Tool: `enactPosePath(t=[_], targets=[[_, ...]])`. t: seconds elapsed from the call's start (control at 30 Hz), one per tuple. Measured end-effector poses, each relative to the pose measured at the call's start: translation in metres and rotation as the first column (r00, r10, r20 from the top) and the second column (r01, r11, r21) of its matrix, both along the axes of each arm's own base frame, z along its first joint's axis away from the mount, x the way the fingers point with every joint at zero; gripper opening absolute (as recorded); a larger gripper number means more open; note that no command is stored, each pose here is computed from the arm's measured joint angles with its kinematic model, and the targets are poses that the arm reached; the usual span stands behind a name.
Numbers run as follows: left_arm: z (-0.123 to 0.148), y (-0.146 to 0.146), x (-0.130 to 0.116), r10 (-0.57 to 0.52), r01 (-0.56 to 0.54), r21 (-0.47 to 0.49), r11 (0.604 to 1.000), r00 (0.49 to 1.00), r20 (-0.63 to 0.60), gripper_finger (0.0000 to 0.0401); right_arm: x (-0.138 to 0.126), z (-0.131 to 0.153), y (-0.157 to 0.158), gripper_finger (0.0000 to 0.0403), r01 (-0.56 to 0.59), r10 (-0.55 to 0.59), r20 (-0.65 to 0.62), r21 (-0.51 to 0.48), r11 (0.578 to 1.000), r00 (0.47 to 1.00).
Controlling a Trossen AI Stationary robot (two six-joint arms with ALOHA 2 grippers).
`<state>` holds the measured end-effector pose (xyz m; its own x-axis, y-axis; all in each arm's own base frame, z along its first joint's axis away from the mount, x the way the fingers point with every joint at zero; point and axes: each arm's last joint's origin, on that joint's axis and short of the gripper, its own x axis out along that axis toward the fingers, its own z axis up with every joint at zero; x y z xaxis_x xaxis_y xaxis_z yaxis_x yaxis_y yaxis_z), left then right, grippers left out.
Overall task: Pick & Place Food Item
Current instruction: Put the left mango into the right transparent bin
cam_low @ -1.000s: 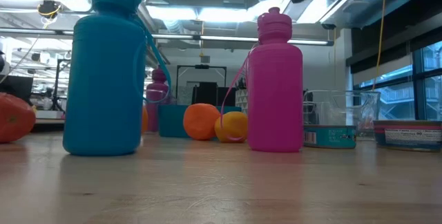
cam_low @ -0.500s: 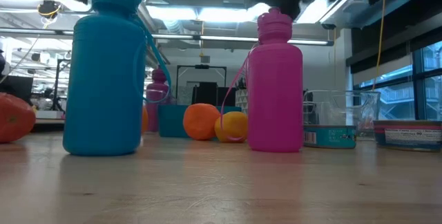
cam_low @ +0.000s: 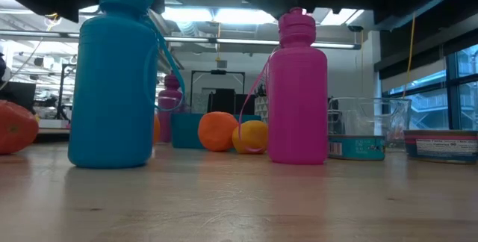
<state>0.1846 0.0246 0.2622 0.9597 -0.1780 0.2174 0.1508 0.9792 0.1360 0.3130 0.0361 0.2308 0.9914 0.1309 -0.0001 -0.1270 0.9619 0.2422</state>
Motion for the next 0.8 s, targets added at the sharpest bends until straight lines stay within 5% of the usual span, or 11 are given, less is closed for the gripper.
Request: enactPosePath(t=[0.37, 0.8], targets=[[0.007, 0.003, 0.025, 0.114, -0.119, -0.116, 0.986, 0.992, -0.049, 0.0116, 0.026, 0.044, 0.001, 0.0242, 0.032, -0.058, -0.104, -0.237, 0.971, 0.993], [0.019, 0.009, 0.062, 0.12, -0.126, -0.091, 0.988, 0.99, -0.067, 0.0114, 0.028, 0.045, -0.009, 0.0242, 0.114, -0.154, -0.122, -0.287, 0.951, 0.981]])
